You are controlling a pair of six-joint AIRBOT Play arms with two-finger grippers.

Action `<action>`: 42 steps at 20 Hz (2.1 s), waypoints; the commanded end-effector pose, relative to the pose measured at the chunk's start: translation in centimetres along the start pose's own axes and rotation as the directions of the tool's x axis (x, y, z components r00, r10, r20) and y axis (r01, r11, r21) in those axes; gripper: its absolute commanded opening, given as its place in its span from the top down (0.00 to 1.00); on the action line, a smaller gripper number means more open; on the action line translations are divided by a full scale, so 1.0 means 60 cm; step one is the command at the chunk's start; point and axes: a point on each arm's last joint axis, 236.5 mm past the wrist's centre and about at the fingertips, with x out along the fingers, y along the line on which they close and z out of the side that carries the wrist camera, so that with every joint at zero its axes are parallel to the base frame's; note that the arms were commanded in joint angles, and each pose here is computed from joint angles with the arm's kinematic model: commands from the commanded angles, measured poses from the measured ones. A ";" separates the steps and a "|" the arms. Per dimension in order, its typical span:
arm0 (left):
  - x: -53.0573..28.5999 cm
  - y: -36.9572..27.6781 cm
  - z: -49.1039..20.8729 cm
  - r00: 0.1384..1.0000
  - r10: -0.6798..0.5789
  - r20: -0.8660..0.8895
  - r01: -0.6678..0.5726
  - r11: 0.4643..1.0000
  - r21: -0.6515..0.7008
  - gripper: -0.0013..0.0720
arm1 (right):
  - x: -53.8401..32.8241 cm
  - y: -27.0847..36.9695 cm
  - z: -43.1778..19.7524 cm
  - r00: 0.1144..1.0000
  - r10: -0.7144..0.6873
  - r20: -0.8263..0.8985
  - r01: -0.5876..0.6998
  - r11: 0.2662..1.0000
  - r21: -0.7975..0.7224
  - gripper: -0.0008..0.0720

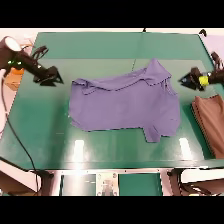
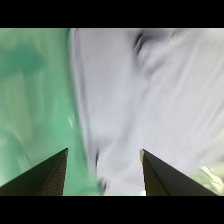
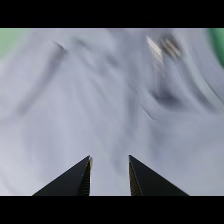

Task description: Fold the shirts.

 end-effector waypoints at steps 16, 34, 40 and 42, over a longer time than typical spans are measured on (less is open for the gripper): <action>0.202 0.006 -0.259 0.973 -0.227 0.045 0.231 0.951 -0.208 0.27 | 0.020 -0.181 -0.217 0.997 -0.080 0.008 0.073 0.936 0.345 0.60; 0.183 0.027 -0.334 0.991 -0.063 -0.120 0.042 0.984 -0.170 0.95 | 0.028 -0.201 -0.224 0.995 -0.103 -0.004 0.098 0.926 0.365 0.39; 0.187 0.036 -0.309 0.998 -0.041 -0.053 0.031 0.984 -0.175 0.95 | 0.113 -0.172 -0.275 0.984 0.092 -0.155 -0.022 0.915 0.402 0.45; 0.187 0.034 -0.304 0.998 -0.047 -0.041 0.039 0.984 -0.173 0.95 | 0.134 -0.149 -0.269 0.978 0.151 -0.147 -0.086 0.922 0.378 0.59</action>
